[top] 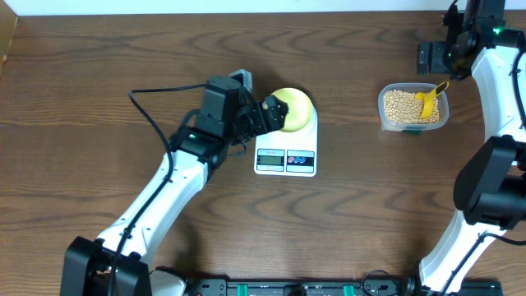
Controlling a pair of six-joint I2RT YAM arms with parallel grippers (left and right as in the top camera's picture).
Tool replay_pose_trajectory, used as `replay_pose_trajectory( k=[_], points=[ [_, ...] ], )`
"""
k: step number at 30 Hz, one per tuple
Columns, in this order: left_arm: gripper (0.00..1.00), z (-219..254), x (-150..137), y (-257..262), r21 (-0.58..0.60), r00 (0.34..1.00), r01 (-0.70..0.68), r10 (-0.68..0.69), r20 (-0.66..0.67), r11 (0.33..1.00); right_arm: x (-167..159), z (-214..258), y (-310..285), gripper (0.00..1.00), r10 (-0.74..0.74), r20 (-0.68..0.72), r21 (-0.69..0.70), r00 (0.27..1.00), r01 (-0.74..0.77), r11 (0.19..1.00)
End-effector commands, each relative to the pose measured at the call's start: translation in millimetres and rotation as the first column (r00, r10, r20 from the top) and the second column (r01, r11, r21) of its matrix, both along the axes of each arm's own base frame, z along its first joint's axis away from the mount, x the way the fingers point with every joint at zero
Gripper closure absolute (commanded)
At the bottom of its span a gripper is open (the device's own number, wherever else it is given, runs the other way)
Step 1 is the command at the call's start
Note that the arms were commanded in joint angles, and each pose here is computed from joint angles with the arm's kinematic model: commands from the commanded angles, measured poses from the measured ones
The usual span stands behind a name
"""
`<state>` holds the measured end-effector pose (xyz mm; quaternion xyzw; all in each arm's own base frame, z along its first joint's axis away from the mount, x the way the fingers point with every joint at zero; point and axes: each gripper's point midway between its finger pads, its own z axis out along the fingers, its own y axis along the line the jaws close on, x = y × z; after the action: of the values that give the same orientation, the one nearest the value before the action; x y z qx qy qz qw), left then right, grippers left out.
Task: Scoop item into bowl and weigh 50g on scale
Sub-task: 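Move the left gripper forward over the scale's front panel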
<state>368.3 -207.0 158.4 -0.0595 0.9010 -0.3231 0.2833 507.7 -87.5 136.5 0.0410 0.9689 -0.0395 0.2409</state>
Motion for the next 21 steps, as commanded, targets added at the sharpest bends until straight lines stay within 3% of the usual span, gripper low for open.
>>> replay_pose_trajectory(
  k=[1,21],
  points=[
    [0.02,8.9,-0.4,-8.3,0.023,0.999,0.019,-0.020,0.047,1.000,3.5,0.9,0.8,0.01,0.001,0.006,-0.006,1.000,-0.001,1.000],
    [0.02,12.7,-46.5,-77.4,0.013,0.975,0.211,-0.211,0.065,0.977,3.5,0.9,0.8,0.01,0.001,0.006,-0.006,1.000,-0.001,1.000]
  ],
)
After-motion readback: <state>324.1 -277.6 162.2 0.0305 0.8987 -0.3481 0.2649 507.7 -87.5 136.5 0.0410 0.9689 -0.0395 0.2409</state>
